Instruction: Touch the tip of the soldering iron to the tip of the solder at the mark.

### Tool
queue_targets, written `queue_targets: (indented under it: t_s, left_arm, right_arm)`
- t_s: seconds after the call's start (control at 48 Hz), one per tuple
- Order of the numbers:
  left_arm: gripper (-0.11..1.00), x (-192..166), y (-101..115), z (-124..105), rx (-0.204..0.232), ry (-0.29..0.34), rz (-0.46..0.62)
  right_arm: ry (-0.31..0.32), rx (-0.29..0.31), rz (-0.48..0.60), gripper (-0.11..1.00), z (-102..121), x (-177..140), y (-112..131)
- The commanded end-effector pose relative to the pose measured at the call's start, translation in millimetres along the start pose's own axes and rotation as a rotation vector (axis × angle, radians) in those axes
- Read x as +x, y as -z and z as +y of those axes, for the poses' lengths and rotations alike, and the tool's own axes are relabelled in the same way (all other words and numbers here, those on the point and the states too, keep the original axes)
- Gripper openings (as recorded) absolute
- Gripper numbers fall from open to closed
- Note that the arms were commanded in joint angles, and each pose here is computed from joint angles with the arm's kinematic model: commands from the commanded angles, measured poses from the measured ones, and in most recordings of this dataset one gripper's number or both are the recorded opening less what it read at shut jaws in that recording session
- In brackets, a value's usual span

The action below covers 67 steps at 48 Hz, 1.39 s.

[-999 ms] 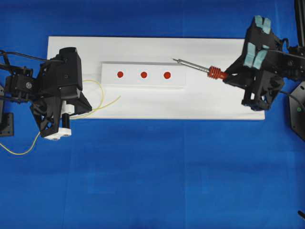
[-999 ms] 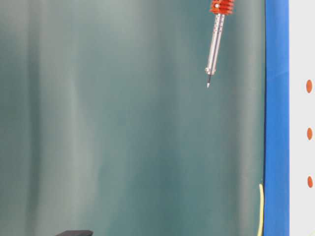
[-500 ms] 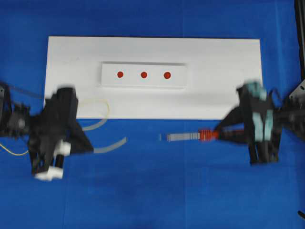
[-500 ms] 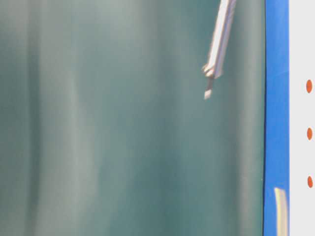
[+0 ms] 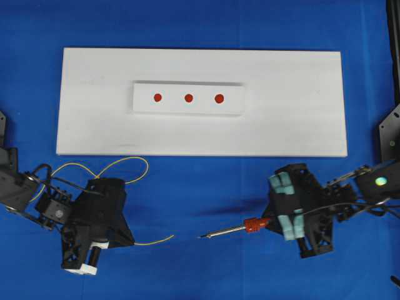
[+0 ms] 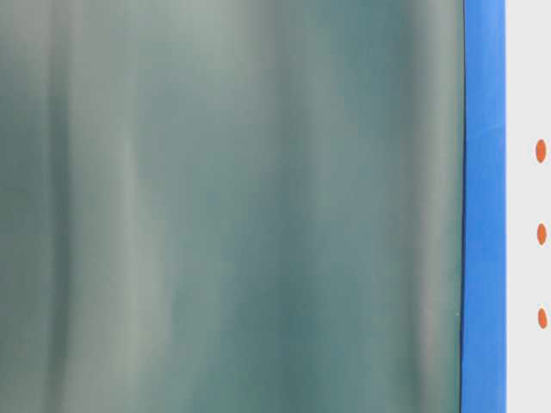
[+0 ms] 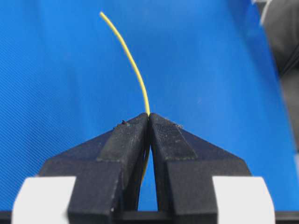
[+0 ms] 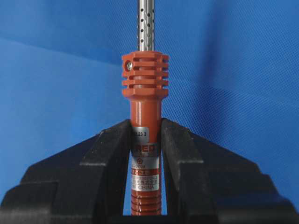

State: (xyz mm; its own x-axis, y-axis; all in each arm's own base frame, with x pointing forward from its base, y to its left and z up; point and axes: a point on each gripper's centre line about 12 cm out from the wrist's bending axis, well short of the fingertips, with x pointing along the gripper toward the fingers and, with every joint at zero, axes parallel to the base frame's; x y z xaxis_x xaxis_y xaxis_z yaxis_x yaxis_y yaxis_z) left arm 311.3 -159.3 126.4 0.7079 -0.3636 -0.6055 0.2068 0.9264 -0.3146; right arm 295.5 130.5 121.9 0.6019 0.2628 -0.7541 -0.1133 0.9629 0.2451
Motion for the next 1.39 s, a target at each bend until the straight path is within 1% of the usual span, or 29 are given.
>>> queue_targets:
  t_s: [0.0, 0.062, 0.187, 0.437, 0.541, 0.583, 0.604, 0.666, 0.708, 0.749, 0.812, 0.833, 0.874, 0.895, 0.916, 0.937, 0.999, 1.041, 1.166, 1.27, 1.374]
  left_arm:
    - [0.02, 6, 3, -1, 0.003, 0.008, -0.008]
    - [0.02, 10, 11, 3, 0.003, 0.0, 0.008]
    - [0.02, 11, 18, 9, -0.001, -0.011, 0.022]
    - [0.02, 10, 17, 11, 0.002, -0.016, 0.02]
    - [0.02, 10, 19, 12, 0.001, -0.024, 0.036]
    - [0.03, 10, 18, 12, 0.0, -0.026, 0.037]
    - [0.03, 10, 18, 13, -0.001, -0.027, 0.037]
    - [0.03, 9, 15, 12, -0.004, -0.024, 0.028]
    - [0.07, 9, 13, 11, -0.007, -0.021, 0.023]
    - [0.16, 8, 10, 10, -0.007, -0.018, 0.014]
    - [0.33, 5, 5, 7, -0.005, -0.013, 0.003]
    - [0.41, 3, 1, 6, -0.001, -0.011, -0.001]
    - [0.54, 0, -3, 4, 0.009, -0.01, -0.002]
    - [0.61, -2, -5, 2, 0.013, -0.009, -0.004]
    - [0.67, -5, -8, 1, 0.016, -0.01, -0.002]
    - [0.73, -9, -12, 0, 0.019, -0.011, -0.003]
    - [0.86, -20, -23, -1, 0.03, -0.017, -0.007]
    - [0.88, -28, -29, -3, 0.043, -0.021, -0.007]
    - [0.83, -57, -46, 2, 0.082, -0.053, 0.0]
    - [0.83, -77, -52, 9, 0.104, -0.075, -0.011]
    - [0.83, -95, -57, 20, 0.115, -0.1, -0.049]
  right_arm:
    - [-0.02, -0.005, -0.03, 0.07, 7, 10, -10]
    - [-0.017, -0.005, -0.023, 0.06, 6, 16, -10]
    - [-0.015, -0.006, -0.013, 0.07, 7, 23, -10]
    - [-0.013, 0.001, -0.011, 0.07, 7, 25, -12]
    - [-0.013, 0.003, -0.011, 0.07, 7, 25, -12]
    - [-0.012, 0.004, -0.012, 0.09, 7, 25, -12]
    - [-0.012, 0.004, -0.013, 0.12, 7, 25, -12]
    - [-0.01, 0.007, -0.016, 0.26, 6, 25, -14]
    - [-0.01, 0.01, -0.022, 0.4, 5, 24, -16]
    - [-0.009, 0.012, -0.024, 0.54, 5, 23, -17]
    - [-0.006, 0.011, -0.03, 0.72, 4, 19, -21]
    - [-0.004, 0.013, -0.033, 0.79, 4, 16, -25]
    - [-0.002, 0.013, -0.039, 0.88, 5, 11, -29]
    - [-0.001, 0.012, -0.041, 0.9, 6, 8, -32]
    - [0.0, 0.009, -0.043, 0.9, 6, 4, -34]
    - [0.0, 0.008, -0.05, 0.89, 7, 0, -37]
    - [0.004, 0.001, -0.071, 0.85, 9, -16, -49]
    - [0.008, -0.008, -0.083, 0.84, 9, -26, -55]
    - [0.037, -0.039, -0.133, 0.85, 3, -55, -72]
    - [0.08, -0.051, -0.193, 0.85, -11, -81, -86]
    - [0.135, -0.047, -0.247, 0.85, -29, -106, -95]
